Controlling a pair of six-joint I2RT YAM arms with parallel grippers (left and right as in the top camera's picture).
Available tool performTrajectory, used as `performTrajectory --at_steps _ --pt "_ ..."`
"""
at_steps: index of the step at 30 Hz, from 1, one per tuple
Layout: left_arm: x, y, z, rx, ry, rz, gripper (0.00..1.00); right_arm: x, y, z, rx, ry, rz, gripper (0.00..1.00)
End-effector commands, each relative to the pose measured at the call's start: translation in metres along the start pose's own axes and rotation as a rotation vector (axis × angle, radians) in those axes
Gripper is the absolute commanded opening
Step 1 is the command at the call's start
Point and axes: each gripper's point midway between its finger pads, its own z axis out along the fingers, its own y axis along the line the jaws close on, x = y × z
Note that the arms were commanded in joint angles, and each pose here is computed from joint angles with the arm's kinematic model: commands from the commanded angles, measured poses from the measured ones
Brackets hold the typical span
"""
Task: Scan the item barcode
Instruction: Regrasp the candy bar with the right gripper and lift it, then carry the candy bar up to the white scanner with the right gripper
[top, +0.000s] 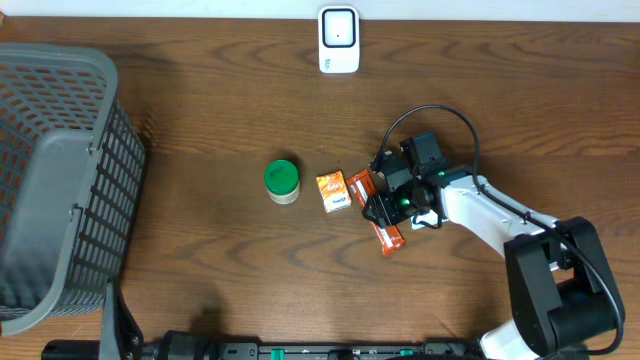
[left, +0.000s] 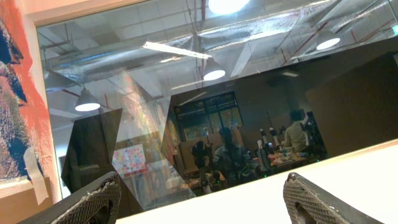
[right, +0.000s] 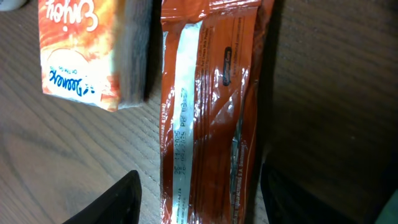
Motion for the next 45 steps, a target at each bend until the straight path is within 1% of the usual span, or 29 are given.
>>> performTrajectory --at_steps 1,3,5,6,13,17,19,21,24,26,28,31,38,41,45 --pt "-0.005 -0.001 -0.002 0.005 -0.019 -0.001 0.84 0.040 -0.026 0.025 0.096 0.138 0.105 0.54" --pt "-0.005 -0.001 -0.002 0.005 -0.019 -0.001 0.84 0.044 -0.026 0.031 0.095 0.157 0.120 0.52" --pt "-0.005 -0.001 -0.003 0.004 -0.020 -0.001 0.84 0.049 -0.023 0.037 0.093 0.176 0.130 0.42" --pt "-0.005 -0.001 -0.003 0.004 -0.020 -0.001 0.84 0.051 -0.021 0.039 0.090 0.186 0.127 0.40" --pt "-0.006 -0.001 -0.003 0.004 -0.023 0.000 0.84 0.084 -0.013 0.067 0.147 0.316 0.131 0.39" --pt "-0.008 0.000 -0.005 0.001 -0.030 0.001 0.84 0.101 -0.019 0.075 0.187 0.373 0.176 0.26" --pt "-0.009 0.000 -0.007 0.001 -0.035 0.005 0.84 0.105 -0.023 0.076 0.213 0.387 0.196 0.17" --pt "-0.012 0.000 -0.010 -0.002 -0.044 0.009 0.84 0.107 -0.024 0.076 0.220 0.391 0.212 0.01" --pt "-0.017 0.001 -0.017 -0.007 -0.063 0.011 0.84 0.107 -0.017 0.077 0.184 0.394 0.219 0.01" --pt "-0.019 0.001 -0.020 -0.009 -0.070 0.011 0.84 0.100 -0.003 0.077 0.100 0.387 0.212 0.01" --pt "-0.019 0.001 -0.020 -0.009 -0.072 0.012 0.84 0.084 0.020 0.072 -0.030 0.360 0.173 0.01" --pt "-0.019 0.001 -0.020 -0.009 -0.072 0.012 0.84 0.049 0.045 0.046 -0.129 0.287 0.104 0.01" --pt "-0.018 0.001 -0.020 -0.007 -0.067 0.011 0.84 -0.008 0.060 -0.039 -0.141 0.062 0.056 0.01" --pt "-0.014 0.000 -0.020 -0.004 -0.052 0.009 0.84 -0.029 0.077 -0.075 -0.147 -0.067 -0.058 0.01" --pt "-0.010 -0.001 -0.020 0.001 -0.034 0.008 0.84 -0.038 0.088 -0.100 -0.143 -0.151 -0.140 0.01"
